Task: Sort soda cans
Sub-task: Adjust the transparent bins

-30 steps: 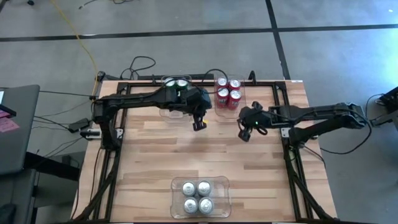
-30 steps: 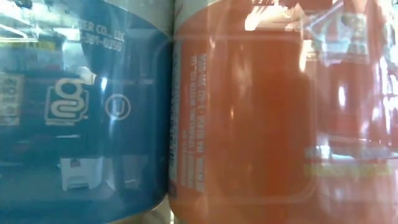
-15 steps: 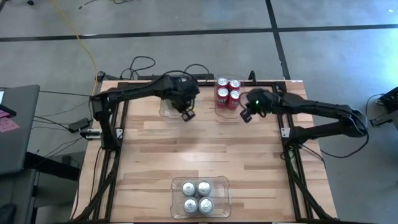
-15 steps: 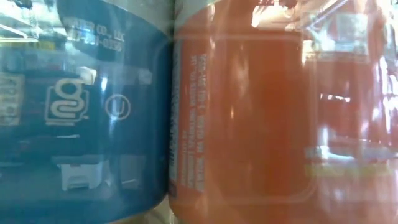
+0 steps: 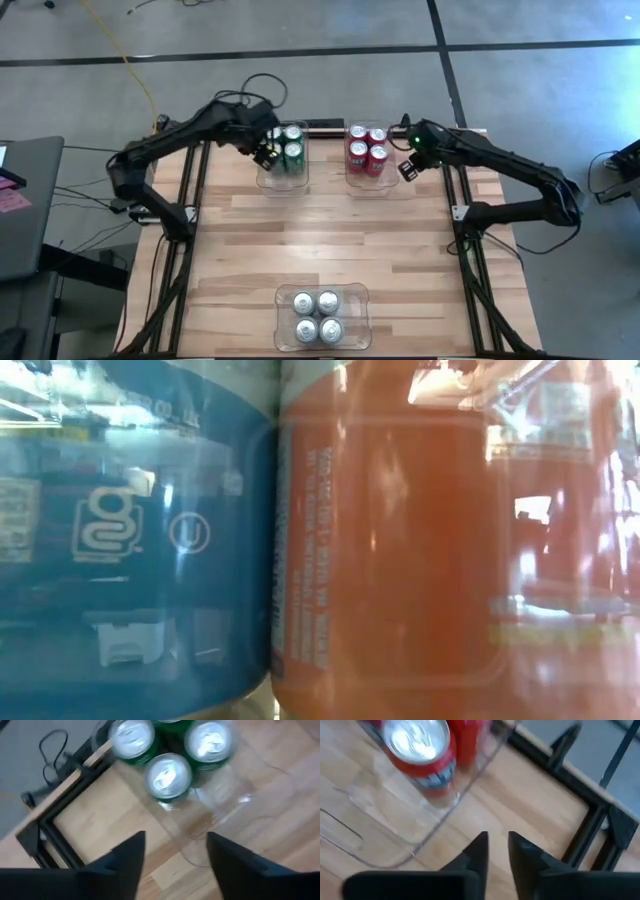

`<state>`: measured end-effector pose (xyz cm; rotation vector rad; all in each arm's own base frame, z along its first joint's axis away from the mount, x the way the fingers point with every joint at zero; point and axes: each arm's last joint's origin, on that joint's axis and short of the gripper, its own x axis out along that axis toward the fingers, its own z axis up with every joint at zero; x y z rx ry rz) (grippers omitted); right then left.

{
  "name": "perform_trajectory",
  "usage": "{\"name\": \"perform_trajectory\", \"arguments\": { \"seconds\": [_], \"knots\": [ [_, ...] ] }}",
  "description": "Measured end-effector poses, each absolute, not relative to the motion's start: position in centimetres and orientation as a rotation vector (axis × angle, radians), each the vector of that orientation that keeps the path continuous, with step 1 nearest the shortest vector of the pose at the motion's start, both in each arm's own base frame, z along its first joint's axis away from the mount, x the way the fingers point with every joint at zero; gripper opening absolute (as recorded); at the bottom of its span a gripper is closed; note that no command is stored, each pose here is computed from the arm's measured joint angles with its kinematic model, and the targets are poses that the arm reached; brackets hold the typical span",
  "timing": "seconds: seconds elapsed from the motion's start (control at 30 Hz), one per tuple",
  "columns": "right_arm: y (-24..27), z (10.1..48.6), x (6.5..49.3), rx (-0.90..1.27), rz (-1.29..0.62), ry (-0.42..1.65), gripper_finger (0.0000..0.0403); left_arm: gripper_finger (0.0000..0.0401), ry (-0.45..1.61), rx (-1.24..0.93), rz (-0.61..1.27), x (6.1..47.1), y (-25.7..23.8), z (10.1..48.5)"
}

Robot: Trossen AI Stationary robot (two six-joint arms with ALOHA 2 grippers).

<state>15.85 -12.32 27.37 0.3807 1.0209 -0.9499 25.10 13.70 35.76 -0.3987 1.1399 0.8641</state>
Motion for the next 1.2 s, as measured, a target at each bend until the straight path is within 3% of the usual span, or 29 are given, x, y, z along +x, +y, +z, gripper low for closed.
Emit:
{"name": "perform_trajectory", "arguments": {
  "seconds": [0.2,0.43,0.83,1.2],
  "knots": [
    [-13.5,26.3,15.7,0.463,-1.013,1.080,0.0199,0.0300,1.114,-0.525,0.914,22.5,15.1,32.2],
    [-14.4,25.8,15.4,0.503,-1.057,1.089,0.0280,0.0314,1.069,-0.561,0.924,22.4,16.9,27.8],
    [-15.0,25.9,15.0,0.527,-1.086,1.063,0.0291,0.0291,1.088,-0.608,0.997,20.2,18.8,23.3],
    [-15.1,26.0,15.5,0.558,-1.030,1.010,0.0291,0.0266,1.003,-0.680,0.891,20.8,18.8,22.6]
  ]
}}
